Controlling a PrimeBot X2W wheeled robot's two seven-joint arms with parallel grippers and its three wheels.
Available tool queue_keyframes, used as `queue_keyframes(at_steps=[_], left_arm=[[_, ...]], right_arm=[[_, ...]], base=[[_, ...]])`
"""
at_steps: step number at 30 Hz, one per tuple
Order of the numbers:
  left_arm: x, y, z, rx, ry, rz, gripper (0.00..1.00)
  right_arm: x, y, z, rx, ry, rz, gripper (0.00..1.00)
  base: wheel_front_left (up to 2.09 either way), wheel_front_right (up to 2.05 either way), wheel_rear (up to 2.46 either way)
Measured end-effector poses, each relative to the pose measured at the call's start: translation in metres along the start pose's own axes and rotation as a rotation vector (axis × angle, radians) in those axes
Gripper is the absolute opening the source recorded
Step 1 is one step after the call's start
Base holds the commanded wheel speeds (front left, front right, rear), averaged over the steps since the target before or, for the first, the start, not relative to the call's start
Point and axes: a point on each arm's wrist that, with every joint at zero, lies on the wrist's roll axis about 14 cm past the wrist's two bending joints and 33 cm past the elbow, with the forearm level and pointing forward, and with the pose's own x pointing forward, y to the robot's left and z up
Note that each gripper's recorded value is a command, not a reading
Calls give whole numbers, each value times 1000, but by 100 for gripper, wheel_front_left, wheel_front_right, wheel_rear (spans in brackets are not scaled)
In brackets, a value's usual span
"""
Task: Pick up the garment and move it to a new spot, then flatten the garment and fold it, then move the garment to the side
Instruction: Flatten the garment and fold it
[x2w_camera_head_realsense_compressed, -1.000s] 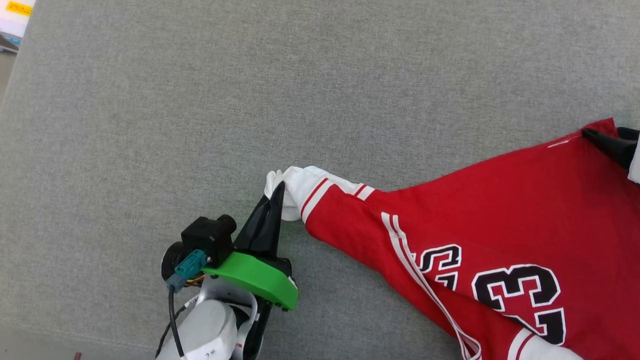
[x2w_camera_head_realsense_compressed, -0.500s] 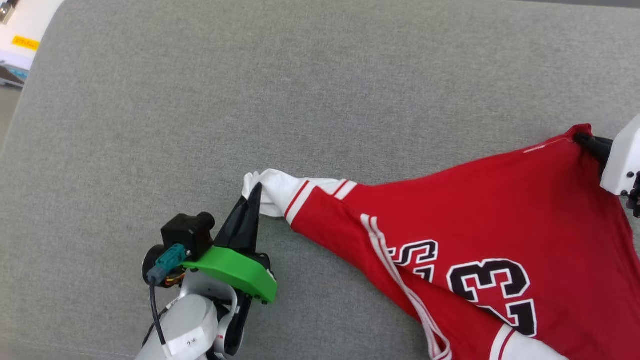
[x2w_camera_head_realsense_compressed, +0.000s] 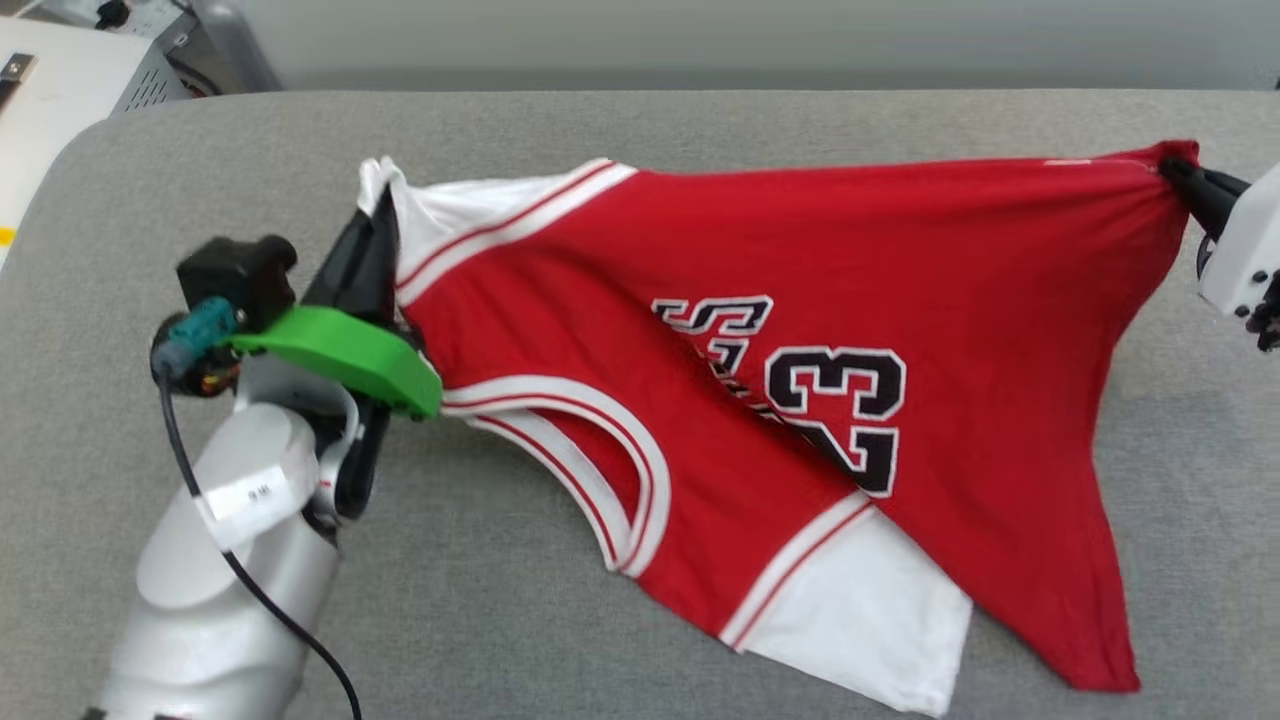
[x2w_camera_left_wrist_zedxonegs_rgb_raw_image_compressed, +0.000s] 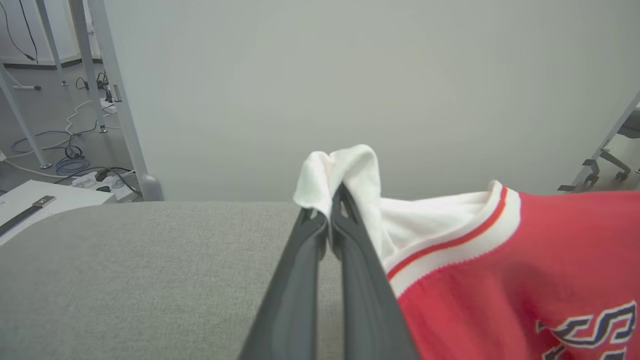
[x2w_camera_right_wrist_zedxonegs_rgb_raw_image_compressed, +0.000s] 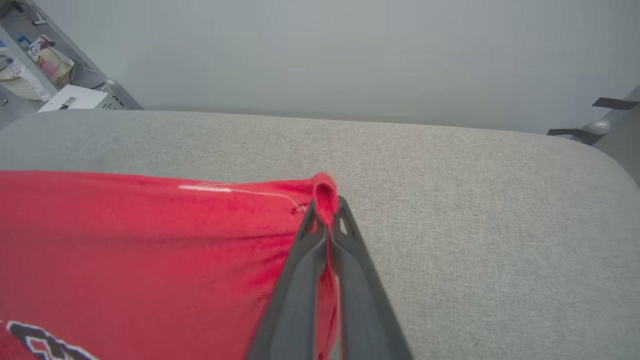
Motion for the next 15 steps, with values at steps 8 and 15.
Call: queue_keyframes(at_steps=[8, 15], left_arm=[[67, -4, 80, 71, -116, -34, 0], [124, 1, 159, 204, -225, -20, 0]], right_arm=[[-20, -10, 88, -27, -235, -66, 0], [-16, -7, 171, -63, -437, -83, 0]], base=[[0, 0, 0], [0, 0, 0]])
